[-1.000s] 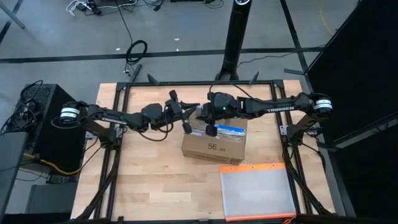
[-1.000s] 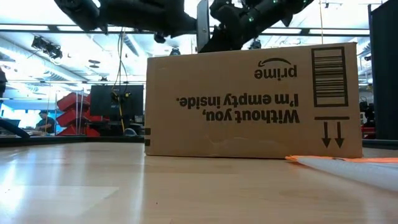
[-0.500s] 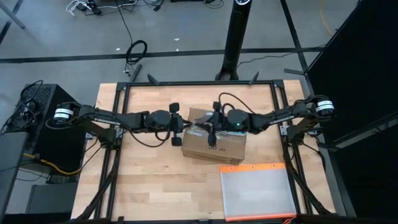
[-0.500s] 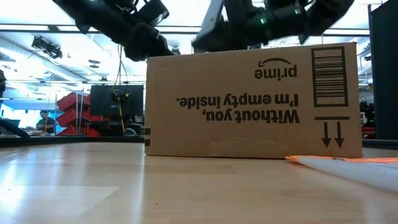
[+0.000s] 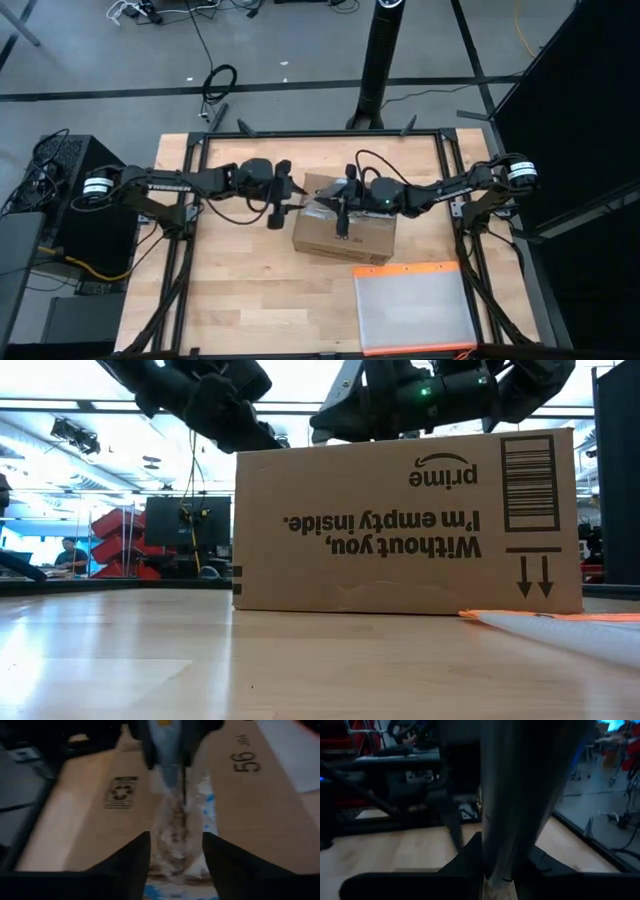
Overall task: Unpack boxes
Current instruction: Open the cardboard box using the cutter
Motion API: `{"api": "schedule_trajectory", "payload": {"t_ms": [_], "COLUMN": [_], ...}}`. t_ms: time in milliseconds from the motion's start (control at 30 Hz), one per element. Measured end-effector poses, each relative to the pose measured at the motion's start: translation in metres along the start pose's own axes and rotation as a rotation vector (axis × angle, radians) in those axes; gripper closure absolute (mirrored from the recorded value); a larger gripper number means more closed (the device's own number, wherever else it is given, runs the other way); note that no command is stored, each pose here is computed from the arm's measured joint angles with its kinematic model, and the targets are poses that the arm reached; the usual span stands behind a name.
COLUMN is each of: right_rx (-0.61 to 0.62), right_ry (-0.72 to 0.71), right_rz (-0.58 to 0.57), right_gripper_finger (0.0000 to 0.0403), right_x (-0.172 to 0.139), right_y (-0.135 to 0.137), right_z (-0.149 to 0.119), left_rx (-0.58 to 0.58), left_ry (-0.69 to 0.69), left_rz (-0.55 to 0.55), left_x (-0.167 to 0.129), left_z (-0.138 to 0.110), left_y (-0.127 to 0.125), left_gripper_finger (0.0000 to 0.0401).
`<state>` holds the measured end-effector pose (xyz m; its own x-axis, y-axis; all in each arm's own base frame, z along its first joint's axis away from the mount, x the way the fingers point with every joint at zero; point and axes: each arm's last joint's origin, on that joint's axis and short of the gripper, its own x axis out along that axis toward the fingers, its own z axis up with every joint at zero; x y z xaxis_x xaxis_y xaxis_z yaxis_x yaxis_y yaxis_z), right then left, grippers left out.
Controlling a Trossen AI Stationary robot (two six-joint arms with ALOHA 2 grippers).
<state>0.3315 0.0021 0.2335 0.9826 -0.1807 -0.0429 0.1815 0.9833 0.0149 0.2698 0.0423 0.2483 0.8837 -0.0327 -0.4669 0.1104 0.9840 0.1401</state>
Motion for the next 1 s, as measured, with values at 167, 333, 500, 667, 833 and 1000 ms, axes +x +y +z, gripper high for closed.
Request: {"api": "schedule_trajectory", "payload": {"t_ms": [167, 333, 500, 667, 833, 1000], "right_rx": [0.006, 0.012, 0.018, 0.008, 0.006, 0.004], "right_ry": [-0.022, -0.034, -0.046, -0.067, -0.051, -0.044], "right_rz": [0.002, 0.007, 0.013, 0.019, 0.01, -0.001], "right_gripper_finger": [0.036, 0.036, 0.036, 0.036, 0.036, 0.036], "right_x": [0.008, 0.017, 0.025, 0.032, 0.035, 0.035], "right_y": [0.002, 0.006, 0.009, 0.014, 0.012, 0.012], "right_z": [-0.008, -0.02, -0.032, -0.033, -0.036, -0.036], "left_rx": [-0.019, -0.033, -0.047, -0.052, -0.057, -0.023], "left_ry": [0.036, 0.062, 0.089, 0.101, 0.149, 0.134], "left_rz": [-0.009, -0.011, -0.014, -0.015, -0.04, -0.086], "left_x": [0.008, 0.015, 0.023, 0.025, 0.01, 0.001], "left_z": [-0.007, -0.012, -0.017, -0.018, -0.003, 0.013], "left_y": [0.003, 0.004, 0.006, 0.006, 0.005, -0.001], "left_gripper_finger": [0.02, 0.0197, 0.0194, 0.0192, 0.0188, 0.0193]}}
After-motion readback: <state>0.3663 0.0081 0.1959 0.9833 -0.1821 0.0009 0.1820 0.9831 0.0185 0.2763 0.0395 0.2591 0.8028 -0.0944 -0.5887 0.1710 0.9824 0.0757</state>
